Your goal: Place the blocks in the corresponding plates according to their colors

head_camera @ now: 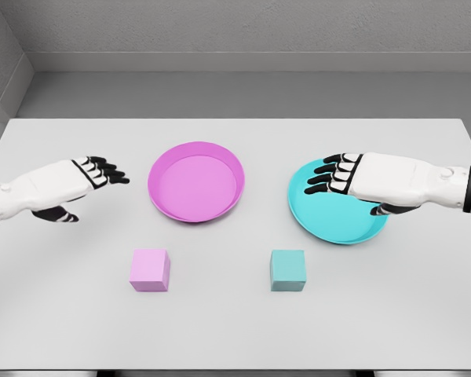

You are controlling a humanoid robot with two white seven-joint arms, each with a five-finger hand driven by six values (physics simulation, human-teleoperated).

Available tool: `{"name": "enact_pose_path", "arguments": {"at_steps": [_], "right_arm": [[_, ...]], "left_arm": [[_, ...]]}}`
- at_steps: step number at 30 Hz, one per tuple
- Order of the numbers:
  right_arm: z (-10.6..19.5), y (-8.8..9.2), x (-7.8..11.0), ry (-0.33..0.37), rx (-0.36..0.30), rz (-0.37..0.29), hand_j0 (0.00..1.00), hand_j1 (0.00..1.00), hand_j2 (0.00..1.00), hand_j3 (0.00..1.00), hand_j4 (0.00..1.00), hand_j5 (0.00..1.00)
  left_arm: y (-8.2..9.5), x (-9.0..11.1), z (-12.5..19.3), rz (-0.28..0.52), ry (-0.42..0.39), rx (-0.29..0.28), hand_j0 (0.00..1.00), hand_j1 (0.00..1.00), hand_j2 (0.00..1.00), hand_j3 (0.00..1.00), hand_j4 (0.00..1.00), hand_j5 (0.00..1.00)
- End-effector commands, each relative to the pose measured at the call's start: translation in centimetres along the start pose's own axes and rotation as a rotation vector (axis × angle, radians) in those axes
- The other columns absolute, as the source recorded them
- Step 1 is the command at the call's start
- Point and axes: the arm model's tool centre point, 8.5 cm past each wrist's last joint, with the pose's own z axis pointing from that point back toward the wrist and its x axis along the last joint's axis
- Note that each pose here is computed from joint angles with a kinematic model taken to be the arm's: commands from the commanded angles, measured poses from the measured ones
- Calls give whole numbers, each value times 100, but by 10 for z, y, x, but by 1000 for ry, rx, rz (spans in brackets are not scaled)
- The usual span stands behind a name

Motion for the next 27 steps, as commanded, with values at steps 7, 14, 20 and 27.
{"name": "enact_pose_path", "arguments": {"at_steps": [7, 14, 20, 27], "right_arm": [[-5, 24, 2, -9, 38, -55, 100, 100, 100, 100, 100, 100], [-43, 53, 27, -109, 157, -57, 100, 100, 100, 100, 100, 100], [-58, 63, 39, -147, 183, -40, 100, 100, 100, 100, 100, 100], [-59, 66, 39, -151, 227, -29, 100, 100, 100, 100, 100, 100]], "left_arm": [[8, 10, 0, -23, -33, 5, 100, 100, 100, 100, 100, 100], [3, 40, -12, -49, -126, -22, 100, 100, 100, 100, 100, 100], [-5, 55, -19, -60, -172, -51, 100, 100, 100, 100, 100, 100], [-16, 68, -24, -56, -214, -98, 100, 100, 100, 100, 100, 100]]}}
